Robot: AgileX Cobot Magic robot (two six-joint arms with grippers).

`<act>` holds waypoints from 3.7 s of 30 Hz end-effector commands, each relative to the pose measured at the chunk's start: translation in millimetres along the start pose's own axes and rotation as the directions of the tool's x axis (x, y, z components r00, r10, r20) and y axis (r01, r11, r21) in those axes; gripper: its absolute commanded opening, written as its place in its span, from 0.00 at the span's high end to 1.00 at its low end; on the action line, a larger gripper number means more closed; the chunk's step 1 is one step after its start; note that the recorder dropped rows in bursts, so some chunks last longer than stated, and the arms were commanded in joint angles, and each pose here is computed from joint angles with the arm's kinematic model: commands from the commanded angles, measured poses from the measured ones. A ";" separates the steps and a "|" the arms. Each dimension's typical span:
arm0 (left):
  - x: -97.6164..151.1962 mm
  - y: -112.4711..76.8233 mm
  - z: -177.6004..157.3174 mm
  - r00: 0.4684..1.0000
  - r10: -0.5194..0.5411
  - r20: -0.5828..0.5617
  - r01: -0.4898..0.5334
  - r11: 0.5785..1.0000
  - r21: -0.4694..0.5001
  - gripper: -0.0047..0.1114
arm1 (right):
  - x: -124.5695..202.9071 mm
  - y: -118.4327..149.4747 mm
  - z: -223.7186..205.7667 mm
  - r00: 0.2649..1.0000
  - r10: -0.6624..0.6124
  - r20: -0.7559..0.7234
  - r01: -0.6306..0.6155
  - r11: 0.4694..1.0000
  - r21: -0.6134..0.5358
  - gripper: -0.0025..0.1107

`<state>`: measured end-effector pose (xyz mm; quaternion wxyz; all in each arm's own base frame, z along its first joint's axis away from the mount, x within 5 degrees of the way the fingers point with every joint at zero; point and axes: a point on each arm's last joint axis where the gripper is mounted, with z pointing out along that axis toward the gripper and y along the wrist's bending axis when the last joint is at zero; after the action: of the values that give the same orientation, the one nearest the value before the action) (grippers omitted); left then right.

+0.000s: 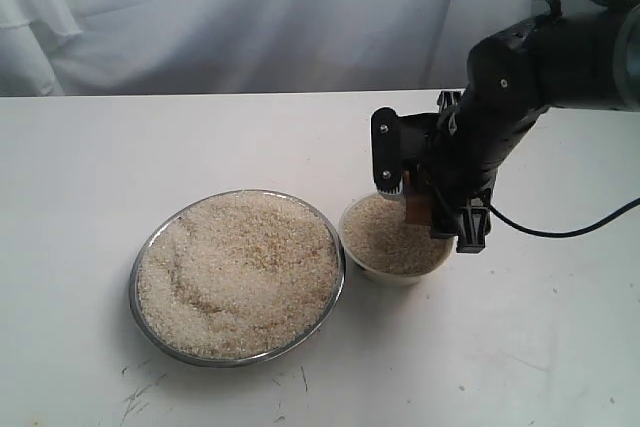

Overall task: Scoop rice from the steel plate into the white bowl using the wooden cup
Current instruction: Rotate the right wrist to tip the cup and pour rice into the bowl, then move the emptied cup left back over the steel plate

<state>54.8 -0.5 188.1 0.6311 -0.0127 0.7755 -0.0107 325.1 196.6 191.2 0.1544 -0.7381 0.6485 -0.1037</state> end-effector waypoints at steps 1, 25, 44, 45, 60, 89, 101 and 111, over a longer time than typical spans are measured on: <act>0.7 -0.1 0.0 1.000 0.001 0.007 -0.001 1.000 0.002 0.96 | -6.6 1.0 -7.4 0.999 -0.025 -0.039 0.027 0.999 0.045 0.98; 0.7 -0.1 0.0 1.000 0.003 0.007 -0.003 1.000 0.002 0.96 | -13.3 8.4 -12.5 0.978 -0.071 -0.198 0.086 0.994 0.070 0.98; 0.7 -0.1 0.0 1.000 0.002 0.007 -0.002 1.000 0.002 0.96 | -26.8 13.1 -17.8 0.957 -0.120 -0.263 0.156 0.980 0.120 0.98; 0.7 -0.1 0.0 1.000 0.002 0.007 -0.002 1.000 0.002 0.96 | -27.3 13.2 -17.9 0.956 -0.124 -0.265 0.161 0.979 0.122 0.98; 0.7 -0.1 0.0 1.000 -0.002 0.007 0.002 1.000 0.002 0.96 | -39.3 15.3 -22.9 0.923 -0.221 -0.316 0.282 0.946 0.162 0.98; 0.7 -0.1 0.0 1.000 -0.002 0.007 0.002 1.000 0.002 0.96 | -54.2 22.8 -35.8 0.834 -0.290 -0.469 0.419 0.886 0.199 0.98; 0.7 -0.1 0.0 1.000 0.001 0.007 -0.001 1.000 0.002 0.96 | -63.9 28.9 -39.4 0.815 -0.319 -0.484 0.459 0.865 0.203 0.98; 0.7 -0.1 0.0 1.000 -0.002 0.007 0.002 1.000 0.002 0.96 | -65.5 28.8 -38.3 0.803 -0.331 -0.495 0.478 0.854 0.205 0.98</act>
<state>54.8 -0.5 188.1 0.6311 -0.0120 0.7755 -0.0101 275.9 255.5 215.4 0.0910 -0.7854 0.4677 -0.3951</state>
